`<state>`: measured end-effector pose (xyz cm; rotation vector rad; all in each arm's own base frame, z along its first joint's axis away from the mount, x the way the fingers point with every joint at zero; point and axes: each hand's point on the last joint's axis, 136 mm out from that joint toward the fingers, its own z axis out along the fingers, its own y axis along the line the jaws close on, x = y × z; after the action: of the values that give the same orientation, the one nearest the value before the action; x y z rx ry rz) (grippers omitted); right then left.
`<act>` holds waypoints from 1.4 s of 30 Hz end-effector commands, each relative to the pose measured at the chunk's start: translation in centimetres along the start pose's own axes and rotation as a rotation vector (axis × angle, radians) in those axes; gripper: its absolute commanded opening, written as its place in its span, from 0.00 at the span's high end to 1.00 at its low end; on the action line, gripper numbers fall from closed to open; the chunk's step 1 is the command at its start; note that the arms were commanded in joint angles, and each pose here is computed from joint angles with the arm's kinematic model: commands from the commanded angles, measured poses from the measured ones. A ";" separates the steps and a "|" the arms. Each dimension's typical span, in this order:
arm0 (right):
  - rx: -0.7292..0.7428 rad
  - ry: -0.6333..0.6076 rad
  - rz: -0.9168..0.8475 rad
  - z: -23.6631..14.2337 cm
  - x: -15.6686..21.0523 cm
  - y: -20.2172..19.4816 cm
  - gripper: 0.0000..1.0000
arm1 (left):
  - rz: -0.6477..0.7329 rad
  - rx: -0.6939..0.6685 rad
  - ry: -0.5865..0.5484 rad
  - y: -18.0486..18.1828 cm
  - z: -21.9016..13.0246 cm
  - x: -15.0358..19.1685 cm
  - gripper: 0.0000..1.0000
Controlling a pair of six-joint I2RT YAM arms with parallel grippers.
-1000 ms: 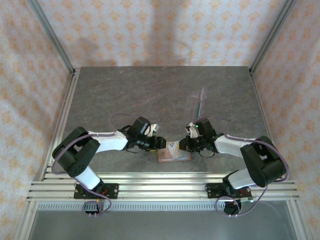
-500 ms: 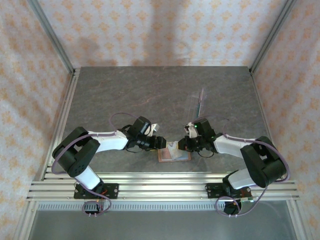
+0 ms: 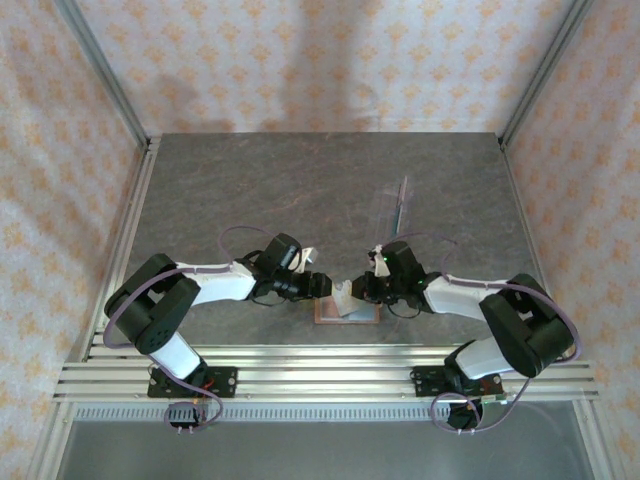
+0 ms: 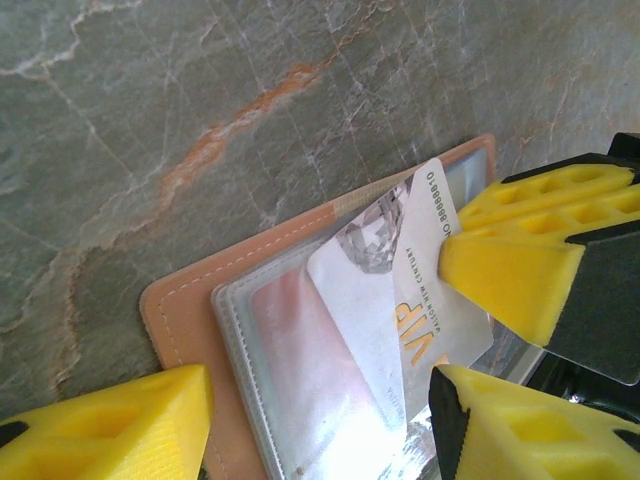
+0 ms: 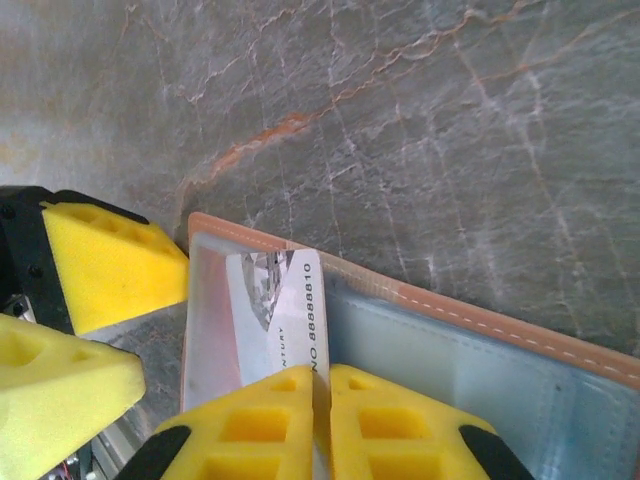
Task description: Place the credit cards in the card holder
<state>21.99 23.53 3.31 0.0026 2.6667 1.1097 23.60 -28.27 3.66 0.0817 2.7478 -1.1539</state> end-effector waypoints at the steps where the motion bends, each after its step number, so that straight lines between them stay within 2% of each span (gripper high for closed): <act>1: 0.021 -0.072 0.045 0.0 -0.6 -0.6 0.90 | -0.006 -0.030 -0.003 0.7 0.2 0.4 0.40; 7: 0.014 -0.066 0.046 0.5 0.5 0.5 0.84 | -0.025 -0.029 -0.012 1.1 0.4 0.5 0.40; 16: 0.066 -0.055 0.032 -0.7 1.3 0.3 0.72 | -0.041 -0.044 -0.003 1.3 0.7 0.3 0.44; 20: 0.073 -0.025 0.029 -1.0 1.9 0.3 0.73 | -0.043 -0.039 -0.021 1.2 0.4 0.2 0.45; 24: 0.068 -0.002 0.043 -0.7 2.3 0.2 0.84 | -0.044 -0.051 -0.006 1.5 0.5 0.5 0.45; 27: 0.056 0.017 0.049 -0.3 2.6 0.5 0.85 | -0.052 -0.037 -0.017 1.4 0.6 0.4 0.45; 29: 0.060 0.021 0.044 -0.2 2.8 0.6 0.80 | -0.051 -0.039 -0.007 1.5 0.7 0.5 0.46; 30: 0.066 0.021 0.046 -0.2 2.8 0.6 0.70 | -0.051 -0.041 -0.004 1.5 0.7 0.6 0.46; 31: 0.071 0.017 0.047 -0.3 2.7 0.5 0.65 | -0.053 -0.041 -0.007 1.6 0.6 0.6 0.46; 38: 0.154 -0.020 -0.010 -2.6 2.0 0.5 0.65 | -0.044 -0.050 -0.003 1.7 0.5 0.8 0.46; 42: 0.174 -0.017 -0.007 -2.5 2.0 0.1 0.64 | -0.039 -0.046 -0.003 1.6 0.6 0.6 0.46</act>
<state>19.34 22.96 5.08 0.0386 2.7112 0.9653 23.86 -28.05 3.34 0.0176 2.7402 -1.1485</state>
